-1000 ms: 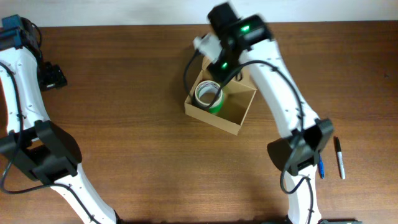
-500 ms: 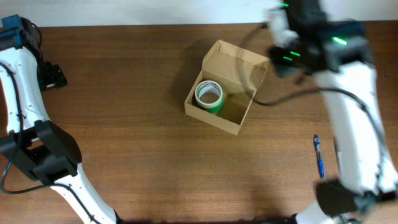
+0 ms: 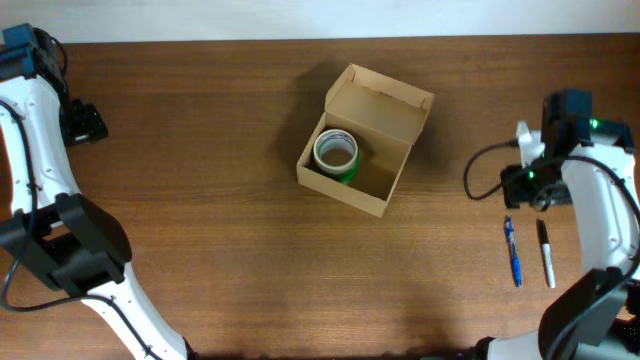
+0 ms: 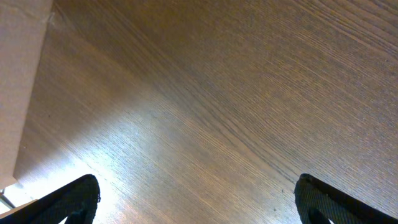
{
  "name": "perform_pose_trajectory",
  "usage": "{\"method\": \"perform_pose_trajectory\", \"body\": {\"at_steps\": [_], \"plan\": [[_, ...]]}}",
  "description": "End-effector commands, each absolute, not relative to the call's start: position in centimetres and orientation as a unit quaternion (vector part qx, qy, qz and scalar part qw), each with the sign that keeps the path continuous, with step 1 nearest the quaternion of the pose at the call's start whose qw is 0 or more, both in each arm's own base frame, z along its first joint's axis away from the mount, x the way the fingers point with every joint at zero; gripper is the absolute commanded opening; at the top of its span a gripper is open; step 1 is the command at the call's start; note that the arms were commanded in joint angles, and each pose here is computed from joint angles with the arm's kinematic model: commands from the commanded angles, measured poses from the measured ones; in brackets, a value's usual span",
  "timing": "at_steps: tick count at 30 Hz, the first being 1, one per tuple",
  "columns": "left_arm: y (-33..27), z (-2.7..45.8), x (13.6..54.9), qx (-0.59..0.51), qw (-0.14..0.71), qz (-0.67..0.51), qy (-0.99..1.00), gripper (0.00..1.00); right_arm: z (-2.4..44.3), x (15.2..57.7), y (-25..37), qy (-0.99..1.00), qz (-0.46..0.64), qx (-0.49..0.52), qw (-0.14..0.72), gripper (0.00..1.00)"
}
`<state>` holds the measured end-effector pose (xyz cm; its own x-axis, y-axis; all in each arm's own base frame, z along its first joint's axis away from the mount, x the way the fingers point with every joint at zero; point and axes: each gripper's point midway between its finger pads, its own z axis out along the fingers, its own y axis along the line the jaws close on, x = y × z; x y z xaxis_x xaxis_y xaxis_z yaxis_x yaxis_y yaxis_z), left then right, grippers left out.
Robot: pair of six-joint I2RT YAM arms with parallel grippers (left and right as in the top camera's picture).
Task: Pack container
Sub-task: 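Withdraw the right gripper from the box toward the blue pen, then grasp the blue pen with the right gripper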
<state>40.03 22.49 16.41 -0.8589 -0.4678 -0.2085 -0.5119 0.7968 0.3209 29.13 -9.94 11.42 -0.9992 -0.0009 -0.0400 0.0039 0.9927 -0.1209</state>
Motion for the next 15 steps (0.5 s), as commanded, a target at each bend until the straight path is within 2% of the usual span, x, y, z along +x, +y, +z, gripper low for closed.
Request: {"method": "perform_pose_trajectory", "body": {"at_steps": [1,9,15], "plan": [[22.7,16.0,39.8,-0.256,0.052,0.189,0.947,1.0,10.0,28.1,-10.0,0.999,-0.024,0.007,0.023,0.64],[22.7,16.0,39.8,-0.256,0.052,0.189,0.947,1.0,6.8,26.4,-10.6,1.0,0.007,0.018,-0.018,0.65],[22.7,16.0,39.8,-0.256,0.052,0.189,0.947,1.0,3.7,25.1,-10.1,0.996,0.031,0.019,-0.084,0.64]]}}
